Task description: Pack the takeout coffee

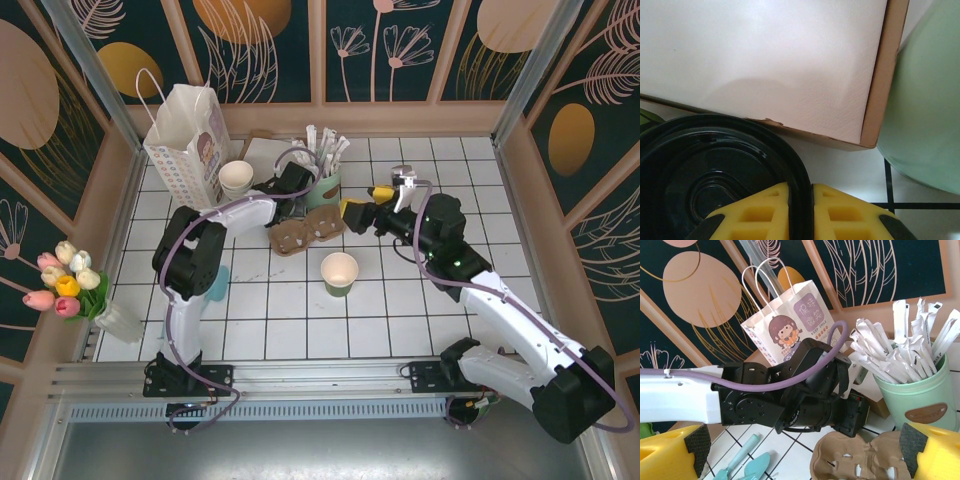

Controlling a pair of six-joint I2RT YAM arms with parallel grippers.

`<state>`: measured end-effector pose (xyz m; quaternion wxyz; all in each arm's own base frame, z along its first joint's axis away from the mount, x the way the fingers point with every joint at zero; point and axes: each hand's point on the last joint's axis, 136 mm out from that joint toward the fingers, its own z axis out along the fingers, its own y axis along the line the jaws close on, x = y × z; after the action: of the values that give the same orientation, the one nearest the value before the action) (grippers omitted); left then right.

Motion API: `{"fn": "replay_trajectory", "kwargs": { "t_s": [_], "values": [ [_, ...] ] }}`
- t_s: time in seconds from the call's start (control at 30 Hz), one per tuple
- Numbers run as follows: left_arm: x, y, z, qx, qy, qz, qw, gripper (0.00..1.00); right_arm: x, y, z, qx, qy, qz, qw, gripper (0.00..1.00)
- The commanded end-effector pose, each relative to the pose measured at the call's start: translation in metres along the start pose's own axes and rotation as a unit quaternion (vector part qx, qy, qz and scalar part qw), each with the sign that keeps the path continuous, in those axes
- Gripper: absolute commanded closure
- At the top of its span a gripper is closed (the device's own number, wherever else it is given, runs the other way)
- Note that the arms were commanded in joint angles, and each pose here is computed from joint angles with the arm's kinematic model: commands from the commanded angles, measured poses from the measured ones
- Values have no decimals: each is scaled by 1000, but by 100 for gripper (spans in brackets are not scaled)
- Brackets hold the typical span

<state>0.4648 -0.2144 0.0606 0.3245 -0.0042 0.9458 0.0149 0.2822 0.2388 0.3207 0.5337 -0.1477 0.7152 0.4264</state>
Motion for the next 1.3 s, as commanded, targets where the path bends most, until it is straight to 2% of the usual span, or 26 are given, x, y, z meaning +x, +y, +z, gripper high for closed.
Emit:
{"fn": "replay_trajectory", "kwargs": {
  "t_s": [0.0,0.2,0.27,0.3,0.37,0.63,0.77,0.87,1.03,1.13,1.27],
  "values": [
    [-19,6,-20,-2,-24,-4,1000,84,-19,12,1,-13,-24,-18,999,1],
    [-23,3,-28,11,-27,-12,999,88,-18,12,2,-12,-22,-18,1000,1],
    [-25,2,-31,14,-27,-14,999,93,-18,10,2,-8,-22,-19,1000,1],
    [-26,2,-34,18,-28,-16,999,99,-18,10,2,-6,-23,-19,1000,1],
    [-28,1,-43,31,-31,-22,999,100,-18,6,2,4,-24,-16,1000,1],
    [-28,-10,-100,139,-51,-64,987,100,-14,-22,0,74,-38,20,996,1],
    [-32,-11,-142,197,-70,-88,974,100,-11,-24,1,73,-36,29,996,1],
    [-38,-13,-176,252,-100,-119,955,100,-3,-19,4,50,-26,21,998,1],
    [-60,-9,-232,337,-161,-213,903,100,5,-3,12,-11,-52,25,998,3],
    [-70,-3,-256,370,-184,-264,872,100,8,3,24,-16,-68,9,998,4],
    [-81,-12,-288,432,-194,-271,838,100,21,20,43,-43,-66,-37,996,4]
  ]
}}
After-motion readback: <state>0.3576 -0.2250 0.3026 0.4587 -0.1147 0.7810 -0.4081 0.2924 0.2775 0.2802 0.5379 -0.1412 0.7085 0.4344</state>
